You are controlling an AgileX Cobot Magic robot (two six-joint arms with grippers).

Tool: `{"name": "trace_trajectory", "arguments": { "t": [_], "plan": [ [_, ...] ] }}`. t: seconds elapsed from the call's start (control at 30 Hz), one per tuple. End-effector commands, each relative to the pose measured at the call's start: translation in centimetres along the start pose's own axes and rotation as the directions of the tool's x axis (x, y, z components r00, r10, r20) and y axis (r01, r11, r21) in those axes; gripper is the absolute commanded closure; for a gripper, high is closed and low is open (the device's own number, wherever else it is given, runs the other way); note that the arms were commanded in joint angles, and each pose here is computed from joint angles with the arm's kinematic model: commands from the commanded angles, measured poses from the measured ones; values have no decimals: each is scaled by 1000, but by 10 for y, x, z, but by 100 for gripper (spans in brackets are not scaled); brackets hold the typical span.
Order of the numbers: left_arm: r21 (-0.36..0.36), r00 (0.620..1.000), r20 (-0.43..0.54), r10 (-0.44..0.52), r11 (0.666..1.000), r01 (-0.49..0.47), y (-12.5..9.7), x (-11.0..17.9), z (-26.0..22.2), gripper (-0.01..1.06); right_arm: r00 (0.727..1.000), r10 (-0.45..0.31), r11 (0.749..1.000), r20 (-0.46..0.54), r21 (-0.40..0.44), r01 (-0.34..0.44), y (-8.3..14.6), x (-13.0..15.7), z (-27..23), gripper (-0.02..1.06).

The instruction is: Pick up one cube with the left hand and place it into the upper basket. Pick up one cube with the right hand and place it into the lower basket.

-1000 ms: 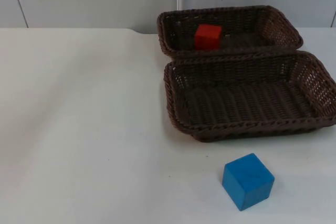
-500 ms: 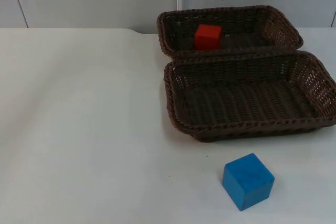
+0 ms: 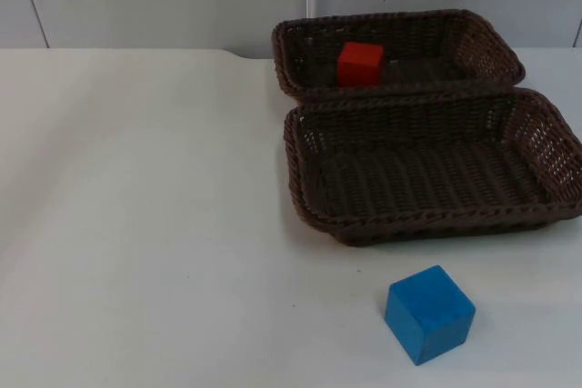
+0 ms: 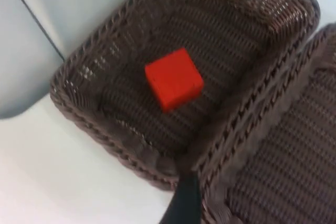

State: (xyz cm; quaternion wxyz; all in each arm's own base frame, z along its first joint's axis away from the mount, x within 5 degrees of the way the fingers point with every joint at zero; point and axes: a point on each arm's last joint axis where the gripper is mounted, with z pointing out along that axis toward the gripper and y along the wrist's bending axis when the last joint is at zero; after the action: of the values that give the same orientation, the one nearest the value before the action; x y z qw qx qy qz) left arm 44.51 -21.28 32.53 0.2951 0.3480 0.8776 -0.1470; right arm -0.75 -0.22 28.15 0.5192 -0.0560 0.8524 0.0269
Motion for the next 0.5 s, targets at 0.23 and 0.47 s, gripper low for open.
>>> {"name": "trace_trajectory", "arguments": {
  "t": [0.23, 0.47],
  "plan": [
    [-37, 999, -27, 21, 999, -22, -3, 0, -27, 31, 1000, 3, 1000, 0, 5, -3, 0, 1, 1, -1],
    [-33, 999, -51, -6, 999, 5, -13, 11, -52, 31, 1000, 3, 1000, 0, 5, -3, 0, 1, 1, -1]
  ]
}}
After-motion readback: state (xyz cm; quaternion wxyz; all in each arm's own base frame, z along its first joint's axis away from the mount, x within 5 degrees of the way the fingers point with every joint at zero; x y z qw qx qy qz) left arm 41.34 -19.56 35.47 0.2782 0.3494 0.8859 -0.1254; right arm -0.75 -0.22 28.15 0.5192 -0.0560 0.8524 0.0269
